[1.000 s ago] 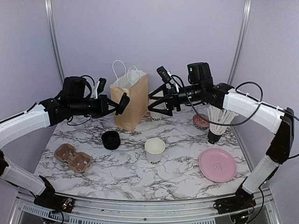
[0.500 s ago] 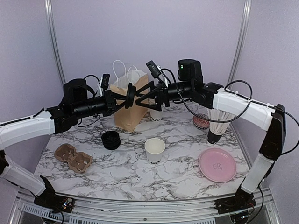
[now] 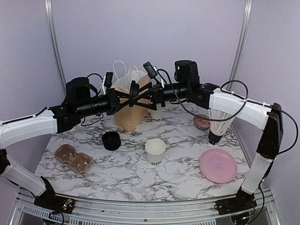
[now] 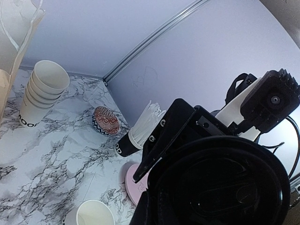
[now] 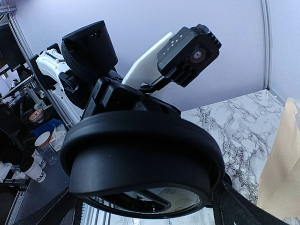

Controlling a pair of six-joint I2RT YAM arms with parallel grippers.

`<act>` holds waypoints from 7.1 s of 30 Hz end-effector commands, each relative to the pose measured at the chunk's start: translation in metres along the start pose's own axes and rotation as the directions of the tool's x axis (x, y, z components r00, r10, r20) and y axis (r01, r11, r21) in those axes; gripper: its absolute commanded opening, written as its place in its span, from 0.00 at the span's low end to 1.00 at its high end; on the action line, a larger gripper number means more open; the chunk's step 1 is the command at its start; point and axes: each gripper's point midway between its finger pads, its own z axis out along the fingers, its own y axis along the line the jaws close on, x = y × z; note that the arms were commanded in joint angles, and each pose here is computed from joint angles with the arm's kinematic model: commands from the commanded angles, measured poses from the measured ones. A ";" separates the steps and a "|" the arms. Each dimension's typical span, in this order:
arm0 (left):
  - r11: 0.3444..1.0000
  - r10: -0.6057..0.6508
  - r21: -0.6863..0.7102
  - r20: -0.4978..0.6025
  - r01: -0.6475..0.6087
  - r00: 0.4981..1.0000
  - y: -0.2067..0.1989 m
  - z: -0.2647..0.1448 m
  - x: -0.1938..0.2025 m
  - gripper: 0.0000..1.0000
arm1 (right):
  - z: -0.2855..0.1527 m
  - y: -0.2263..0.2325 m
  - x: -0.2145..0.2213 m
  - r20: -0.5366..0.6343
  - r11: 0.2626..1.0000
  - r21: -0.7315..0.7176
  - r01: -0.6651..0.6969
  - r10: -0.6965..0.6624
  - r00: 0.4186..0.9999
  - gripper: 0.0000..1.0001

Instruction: Pack the takeout coffee

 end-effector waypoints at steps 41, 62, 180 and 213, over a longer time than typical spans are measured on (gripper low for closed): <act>0.825 0.330 -0.410 -0.209 -0.389 0.921 0.060 -0.058 0.011 0.57 | -0.072 -0.037 0.157 -0.668 0.940 0.134 0.313 -0.147 0.729 0.72; 0.854 0.320 -0.347 -0.235 -0.387 0.918 0.065 -0.056 0.033 0.58 | -0.076 -0.053 0.196 -0.809 0.964 0.115 0.242 -0.051 0.586 0.71; 0.844 -0.364 -0.516 -0.347 0.148 0.864 0.202 0.020 0.226 0.33 | -0.080 -0.109 0.307 -0.502 0.780 0.384 -0.494 0.625 0.598 0.36; 0.881 -0.226 -0.463 -0.236 0.095 0.945 0.135 0.005 0.165 0.42 | -0.091 -0.055 0.214 -0.461 0.911 0.212 -0.353 0.412 0.786 0.60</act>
